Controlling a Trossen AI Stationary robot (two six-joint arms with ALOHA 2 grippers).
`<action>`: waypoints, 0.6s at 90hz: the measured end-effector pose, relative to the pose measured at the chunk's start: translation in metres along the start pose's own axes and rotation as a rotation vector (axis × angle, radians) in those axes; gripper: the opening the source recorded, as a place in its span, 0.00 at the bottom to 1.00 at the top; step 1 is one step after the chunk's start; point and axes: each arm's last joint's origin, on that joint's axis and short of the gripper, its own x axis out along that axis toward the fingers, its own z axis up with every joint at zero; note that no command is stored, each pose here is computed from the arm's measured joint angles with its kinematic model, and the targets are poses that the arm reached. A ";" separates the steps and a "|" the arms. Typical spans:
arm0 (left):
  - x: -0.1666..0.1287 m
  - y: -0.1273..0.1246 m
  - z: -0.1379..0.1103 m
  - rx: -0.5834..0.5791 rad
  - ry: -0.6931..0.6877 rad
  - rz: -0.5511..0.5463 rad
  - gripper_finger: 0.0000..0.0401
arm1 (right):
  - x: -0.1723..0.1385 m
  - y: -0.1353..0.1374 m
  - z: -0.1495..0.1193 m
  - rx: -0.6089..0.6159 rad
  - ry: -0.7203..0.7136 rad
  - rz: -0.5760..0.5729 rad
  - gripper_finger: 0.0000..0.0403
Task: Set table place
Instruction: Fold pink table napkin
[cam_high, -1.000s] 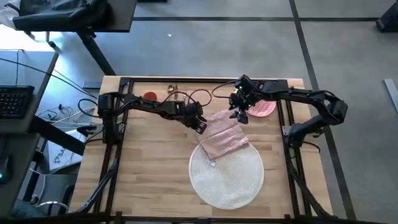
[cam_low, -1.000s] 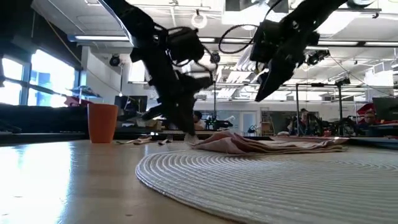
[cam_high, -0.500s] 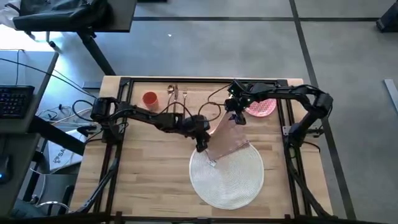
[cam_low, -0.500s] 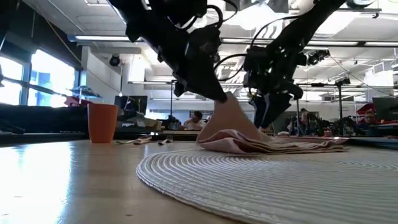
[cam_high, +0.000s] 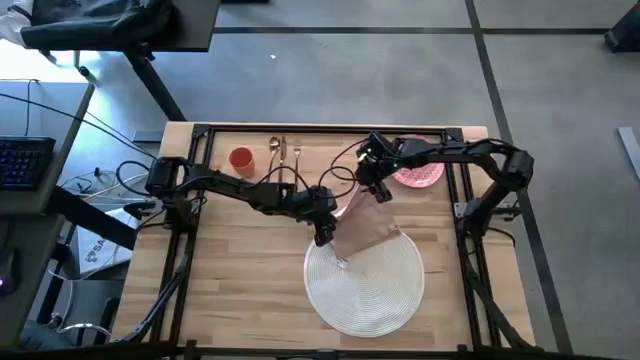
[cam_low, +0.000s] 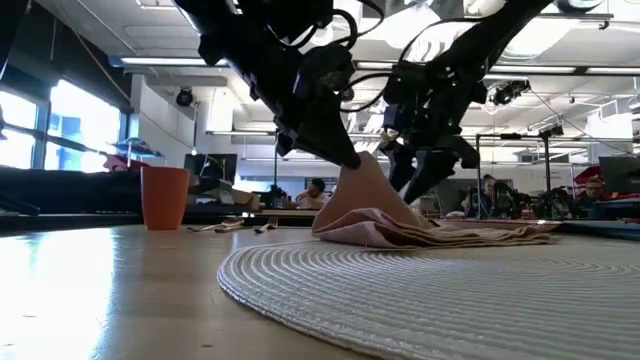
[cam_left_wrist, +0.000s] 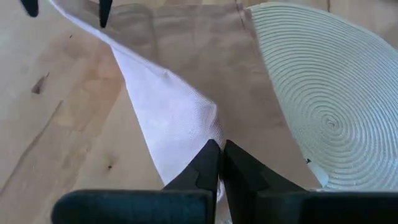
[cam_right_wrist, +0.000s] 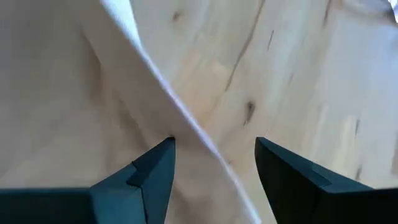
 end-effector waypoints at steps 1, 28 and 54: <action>0.000 0.000 0.000 0.000 0.000 0.000 0.00 | 0.001 0.000 0.000 -0.003 0.001 0.004 0.50; 0.000 0.000 -0.001 0.003 0.013 0.001 0.00 | 0.009 0.010 -0.012 0.037 0.099 0.118 0.24; -0.001 0.003 -0.005 0.026 0.032 0.088 0.00 | -0.007 0.010 -0.006 0.193 0.208 0.112 0.01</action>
